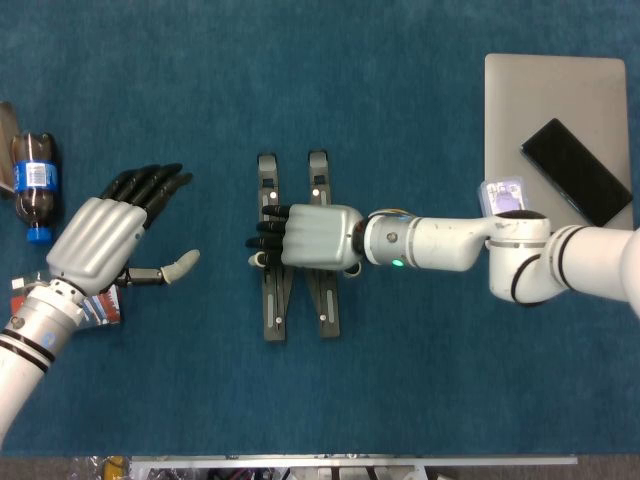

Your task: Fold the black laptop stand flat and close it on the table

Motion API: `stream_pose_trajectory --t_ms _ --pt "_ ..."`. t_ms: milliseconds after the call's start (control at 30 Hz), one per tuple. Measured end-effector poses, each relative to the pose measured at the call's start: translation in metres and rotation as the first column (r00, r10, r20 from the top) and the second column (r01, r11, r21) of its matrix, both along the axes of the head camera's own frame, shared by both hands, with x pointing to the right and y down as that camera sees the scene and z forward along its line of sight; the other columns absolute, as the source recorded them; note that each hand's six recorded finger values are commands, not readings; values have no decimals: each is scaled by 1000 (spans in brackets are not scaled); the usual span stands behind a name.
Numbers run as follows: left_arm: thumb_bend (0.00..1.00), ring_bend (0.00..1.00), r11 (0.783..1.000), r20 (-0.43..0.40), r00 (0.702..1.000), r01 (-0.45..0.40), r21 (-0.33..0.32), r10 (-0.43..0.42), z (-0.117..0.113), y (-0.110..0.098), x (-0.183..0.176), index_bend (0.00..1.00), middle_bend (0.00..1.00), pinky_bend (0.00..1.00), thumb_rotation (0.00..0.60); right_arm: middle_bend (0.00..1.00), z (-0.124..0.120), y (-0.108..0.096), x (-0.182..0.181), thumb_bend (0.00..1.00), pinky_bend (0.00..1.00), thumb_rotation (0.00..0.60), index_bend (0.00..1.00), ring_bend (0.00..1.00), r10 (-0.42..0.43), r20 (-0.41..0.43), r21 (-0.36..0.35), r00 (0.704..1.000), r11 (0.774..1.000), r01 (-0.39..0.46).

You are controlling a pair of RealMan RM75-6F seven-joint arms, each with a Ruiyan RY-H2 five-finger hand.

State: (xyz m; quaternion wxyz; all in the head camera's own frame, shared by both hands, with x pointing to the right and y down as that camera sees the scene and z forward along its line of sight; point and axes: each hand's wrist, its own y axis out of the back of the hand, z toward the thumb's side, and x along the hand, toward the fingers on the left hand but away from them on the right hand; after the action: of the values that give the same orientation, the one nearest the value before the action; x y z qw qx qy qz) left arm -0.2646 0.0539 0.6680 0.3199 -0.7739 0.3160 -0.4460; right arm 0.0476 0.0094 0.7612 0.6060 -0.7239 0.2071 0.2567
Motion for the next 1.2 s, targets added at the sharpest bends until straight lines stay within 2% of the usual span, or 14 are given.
stream_pose_trajectory --t_ms 800,1200 --pt "252 0 998 -39 998 44 -46 -46 2 2 -9 0 20 60 137 7 10 7 -10 0 0 600 0 0 1 -19 -6 1000 1000 -1" --pt "253 0 996 -62 997 50 -71 -55 3 3 -8 0 19 60 131 229 10 6 -12 0 0 600 0 4 26 17 -13 1000 1000 -26"
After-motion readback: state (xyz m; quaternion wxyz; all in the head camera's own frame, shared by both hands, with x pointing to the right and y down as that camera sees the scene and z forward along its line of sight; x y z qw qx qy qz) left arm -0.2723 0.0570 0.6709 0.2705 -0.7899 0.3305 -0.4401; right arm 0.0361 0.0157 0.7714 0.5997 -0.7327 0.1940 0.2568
